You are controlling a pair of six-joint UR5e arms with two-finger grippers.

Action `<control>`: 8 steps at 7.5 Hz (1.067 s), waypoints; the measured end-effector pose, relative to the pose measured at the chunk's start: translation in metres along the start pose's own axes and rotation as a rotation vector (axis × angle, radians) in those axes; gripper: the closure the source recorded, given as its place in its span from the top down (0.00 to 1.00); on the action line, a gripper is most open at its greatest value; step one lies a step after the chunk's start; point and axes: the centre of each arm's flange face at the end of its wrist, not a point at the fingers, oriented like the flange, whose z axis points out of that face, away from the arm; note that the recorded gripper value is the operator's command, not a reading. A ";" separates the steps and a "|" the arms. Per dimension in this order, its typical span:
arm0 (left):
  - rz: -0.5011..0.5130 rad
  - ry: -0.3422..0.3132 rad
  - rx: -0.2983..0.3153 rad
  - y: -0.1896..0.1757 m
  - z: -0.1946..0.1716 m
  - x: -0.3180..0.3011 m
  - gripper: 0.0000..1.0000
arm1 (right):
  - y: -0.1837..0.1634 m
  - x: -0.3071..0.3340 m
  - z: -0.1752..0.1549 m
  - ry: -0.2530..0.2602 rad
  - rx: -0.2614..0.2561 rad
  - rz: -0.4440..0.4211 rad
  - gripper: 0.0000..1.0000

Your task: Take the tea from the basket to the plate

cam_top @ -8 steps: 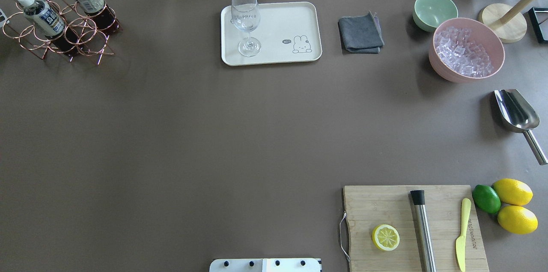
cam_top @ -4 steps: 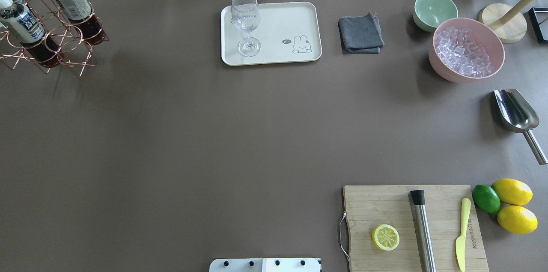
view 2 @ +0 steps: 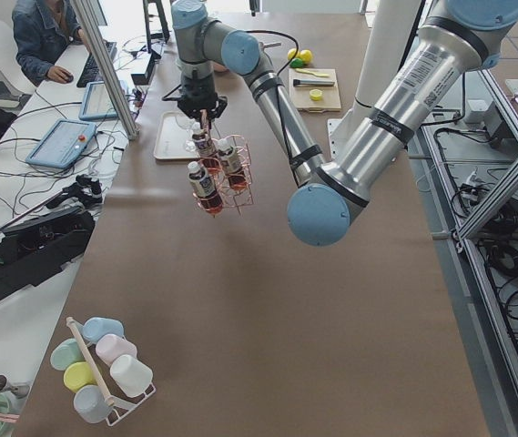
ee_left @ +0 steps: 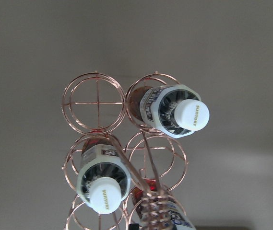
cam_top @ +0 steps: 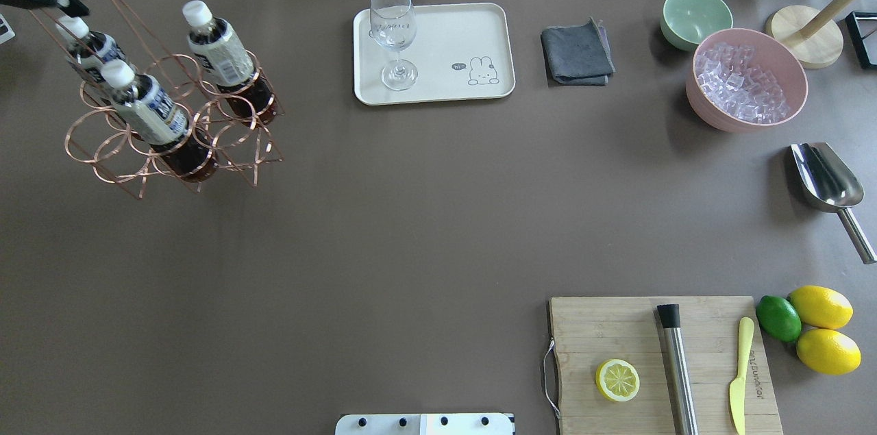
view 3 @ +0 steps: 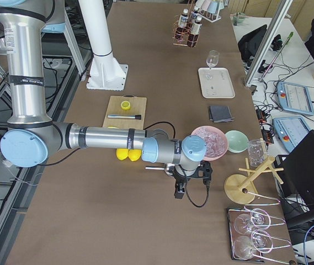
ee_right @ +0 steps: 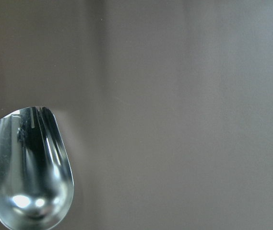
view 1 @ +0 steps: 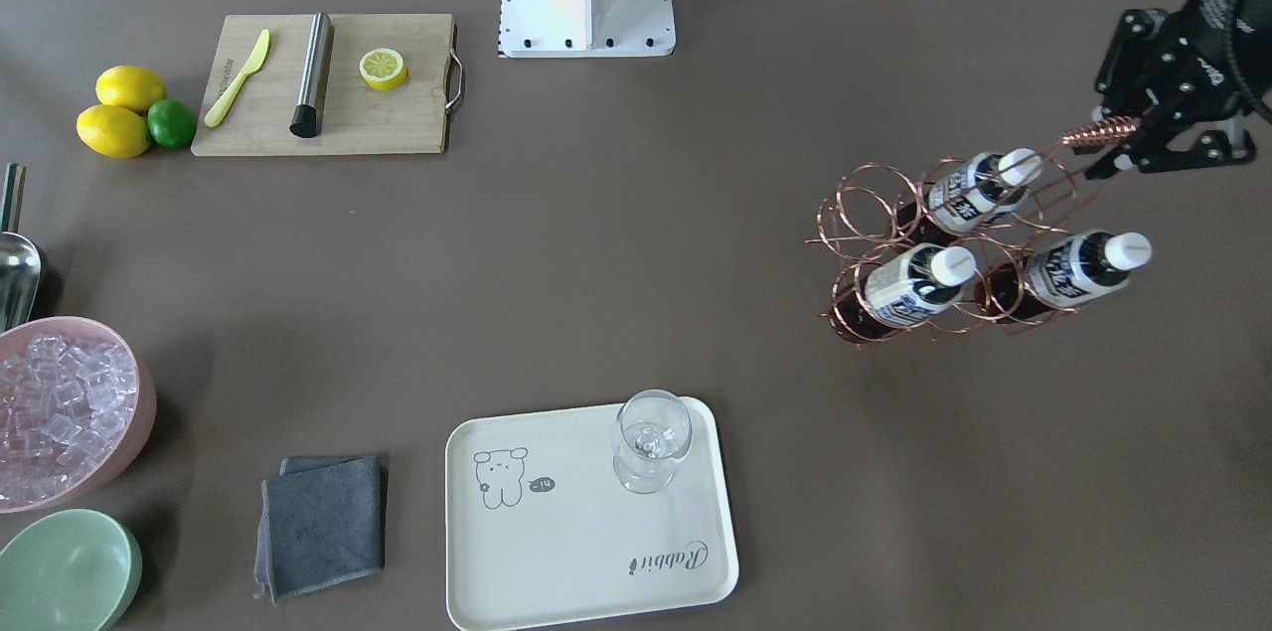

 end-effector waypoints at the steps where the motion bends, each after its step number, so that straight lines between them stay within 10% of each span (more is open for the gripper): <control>1: -0.003 -0.043 -0.023 0.058 0.021 -0.038 0.00 | 0.000 -0.001 -0.001 0.000 0.001 -0.001 1.00; 5: -0.004 -0.080 -0.090 0.259 0.042 -0.158 0.00 | 0.001 0.001 0.001 -0.001 -0.001 -0.001 1.00; 8: -0.005 -0.054 -0.103 0.303 0.052 -0.195 0.00 | 0.000 -0.001 -0.001 0.000 0.002 -0.003 1.00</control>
